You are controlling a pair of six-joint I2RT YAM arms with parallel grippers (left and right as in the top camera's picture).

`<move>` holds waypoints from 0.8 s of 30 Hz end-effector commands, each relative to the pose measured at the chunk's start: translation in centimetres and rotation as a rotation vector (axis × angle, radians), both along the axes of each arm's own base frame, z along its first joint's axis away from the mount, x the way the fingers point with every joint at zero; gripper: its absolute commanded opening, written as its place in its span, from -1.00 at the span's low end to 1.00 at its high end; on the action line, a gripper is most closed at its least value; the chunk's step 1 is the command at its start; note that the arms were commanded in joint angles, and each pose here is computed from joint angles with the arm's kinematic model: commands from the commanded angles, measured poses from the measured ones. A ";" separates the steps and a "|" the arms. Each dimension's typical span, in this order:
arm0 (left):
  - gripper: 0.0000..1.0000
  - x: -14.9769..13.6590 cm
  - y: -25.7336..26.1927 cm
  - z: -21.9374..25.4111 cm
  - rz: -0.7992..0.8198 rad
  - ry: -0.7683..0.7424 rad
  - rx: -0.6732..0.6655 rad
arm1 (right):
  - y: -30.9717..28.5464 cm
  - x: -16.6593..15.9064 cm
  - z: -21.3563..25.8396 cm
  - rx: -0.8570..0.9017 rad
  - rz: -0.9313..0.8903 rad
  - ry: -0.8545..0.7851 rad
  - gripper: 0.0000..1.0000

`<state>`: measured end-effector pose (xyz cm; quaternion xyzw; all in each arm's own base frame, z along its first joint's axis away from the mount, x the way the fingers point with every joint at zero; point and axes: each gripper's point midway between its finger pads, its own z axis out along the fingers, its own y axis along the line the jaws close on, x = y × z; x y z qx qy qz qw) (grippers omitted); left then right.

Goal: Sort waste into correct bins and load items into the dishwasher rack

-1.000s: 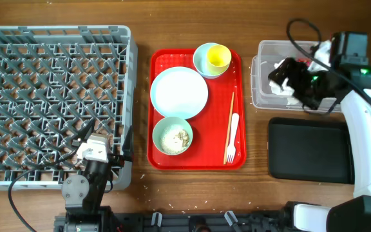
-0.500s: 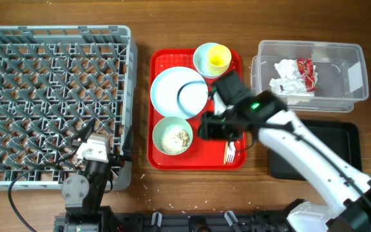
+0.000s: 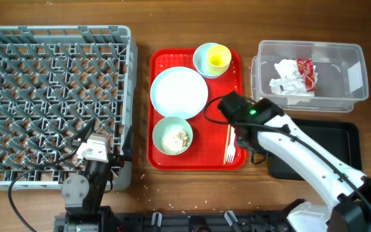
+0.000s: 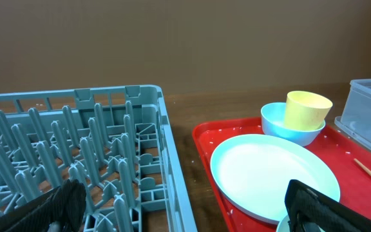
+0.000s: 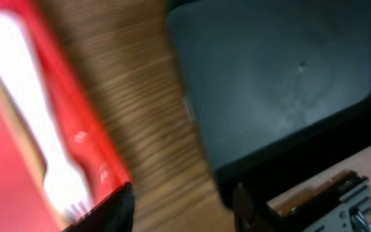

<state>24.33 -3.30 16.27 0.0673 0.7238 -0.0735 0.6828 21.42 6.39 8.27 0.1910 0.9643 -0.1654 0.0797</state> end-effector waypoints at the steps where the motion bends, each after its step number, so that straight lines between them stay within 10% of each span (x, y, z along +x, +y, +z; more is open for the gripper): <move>1: 1.00 0.0 0.0 -0.2 0.000 0.003 -0.005 | -2.8 1.3 -1.6 -0.046 0.048 -0.008 -0.13; 8: 1.00 0.0 0.0 -0.2 0.000 0.003 -0.005 | -2.8 2.6 -3.6 0.070 0.125 0.004 -0.46; 19: 1.00 0.0 0.0 -0.2 0.000 0.003 -0.005 | -3.8 1.8 -5.7 0.037 0.121 -0.005 -0.31; 24: 1.00 0.0 0.0 -0.2 0.000 0.003 -0.005 | -3.6 1.6 -5.8 0.028 0.303 0.070 -0.69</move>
